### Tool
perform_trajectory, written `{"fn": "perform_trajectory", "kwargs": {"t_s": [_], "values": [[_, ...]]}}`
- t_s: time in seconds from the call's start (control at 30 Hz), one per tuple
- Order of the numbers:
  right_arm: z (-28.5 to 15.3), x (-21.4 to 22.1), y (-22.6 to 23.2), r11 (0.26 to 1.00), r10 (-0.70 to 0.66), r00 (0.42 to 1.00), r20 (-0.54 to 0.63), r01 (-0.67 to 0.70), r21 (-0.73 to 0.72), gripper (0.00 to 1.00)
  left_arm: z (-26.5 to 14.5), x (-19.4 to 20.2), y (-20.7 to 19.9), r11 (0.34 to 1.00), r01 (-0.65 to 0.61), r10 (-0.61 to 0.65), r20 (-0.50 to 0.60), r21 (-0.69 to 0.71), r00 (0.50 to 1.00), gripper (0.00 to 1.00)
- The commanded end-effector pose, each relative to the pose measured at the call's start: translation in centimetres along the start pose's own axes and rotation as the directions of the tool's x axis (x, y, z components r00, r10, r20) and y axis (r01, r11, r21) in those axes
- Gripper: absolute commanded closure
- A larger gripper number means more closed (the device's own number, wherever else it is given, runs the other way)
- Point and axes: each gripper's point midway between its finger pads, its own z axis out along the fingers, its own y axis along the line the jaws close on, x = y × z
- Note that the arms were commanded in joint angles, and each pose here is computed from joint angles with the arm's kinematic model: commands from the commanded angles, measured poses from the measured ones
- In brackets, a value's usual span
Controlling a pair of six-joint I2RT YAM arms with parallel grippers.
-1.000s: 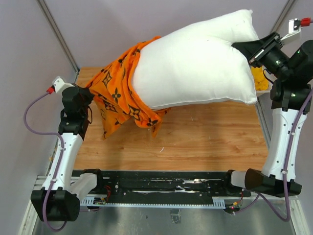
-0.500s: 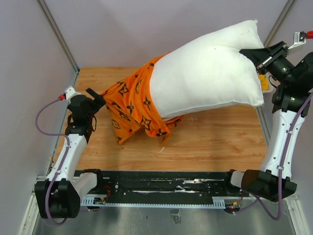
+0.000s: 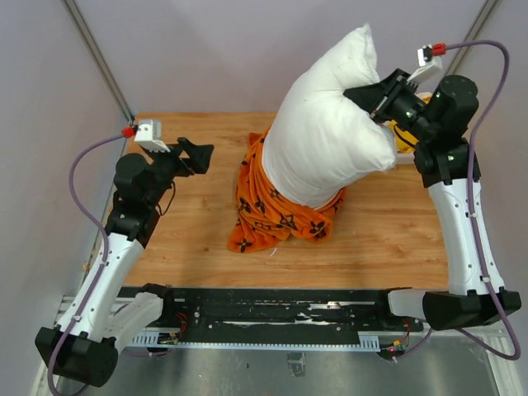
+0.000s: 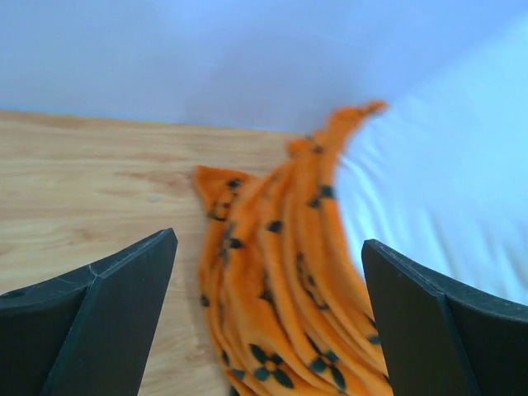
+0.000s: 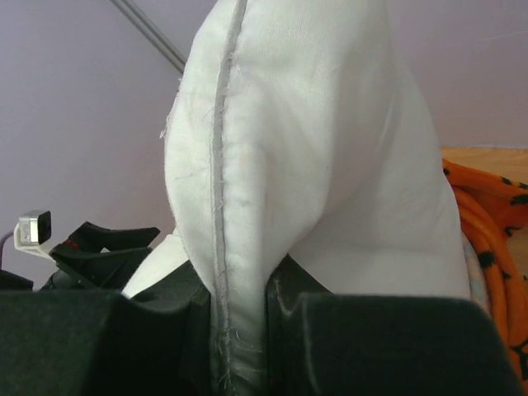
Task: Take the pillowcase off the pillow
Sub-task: Remove the pillow from the pillowcase.
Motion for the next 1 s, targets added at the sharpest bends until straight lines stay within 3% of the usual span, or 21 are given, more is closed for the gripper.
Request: {"fn": "perform_trajectory", "kwargs": {"t_s": [0.0,0.17,0.27,0.43,0.53,0.73,0.83,0.97], "values": [[2.1,3.4,1.1,0.982,-0.164,0.981,-0.101,0.172,0.08,0.99,-1.1,0.0,-9.7,0.93,-0.145,0.142,0.034,0.339,0.989,0.01],[3.6,4.7,2.8,0.965,-0.229,0.964,-0.138,0.243,0.095,0.99,-4.5,3.2,-19.3,0.746,-0.398,0.349,0.196,0.533,0.916,0.01],[4.1,5.1,3.1,0.963,-0.238,0.961,-0.143,0.253,0.095,0.99,-7.0,5.2,-24.1,0.661,-0.448,0.353,0.277,0.602,0.893,0.01],[4.4,5.7,3.9,0.963,-0.241,0.959,-0.149,0.255,0.084,0.99,-5.2,6.2,-25.7,0.765,-0.555,0.444,0.356,0.328,0.822,0.01],[4.5,6.2,4.6,0.964,-0.246,0.957,-0.155,0.259,0.066,0.99,-3.7,6.2,-25.9,0.824,-0.532,0.434,0.387,0.194,0.813,0.01],[4.1,8.0,7.0,0.961,-0.269,0.947,-0.177,0.276,0.013,0.99,0.6,6.2,-25.5,0.844,-0.527,0.523,0.372,-0.1,0.767,0.01],[3.7,9.0,8.3,0.958,-0.283,0.941,-0.188,0.285,-0.018,0.99,3.1,5.6,-24.5,0.873,-0.45,0.488,0.364,-0.19,0.793,0.01],[3.0,9.9,9.5,0.956,-0.293,0.936,-0.194,0.289,-0.049,0.99,7.6,5.7,-22.4,0.906,-0.386,0.423,0.308,-0.175,0.852,0.01]]}}
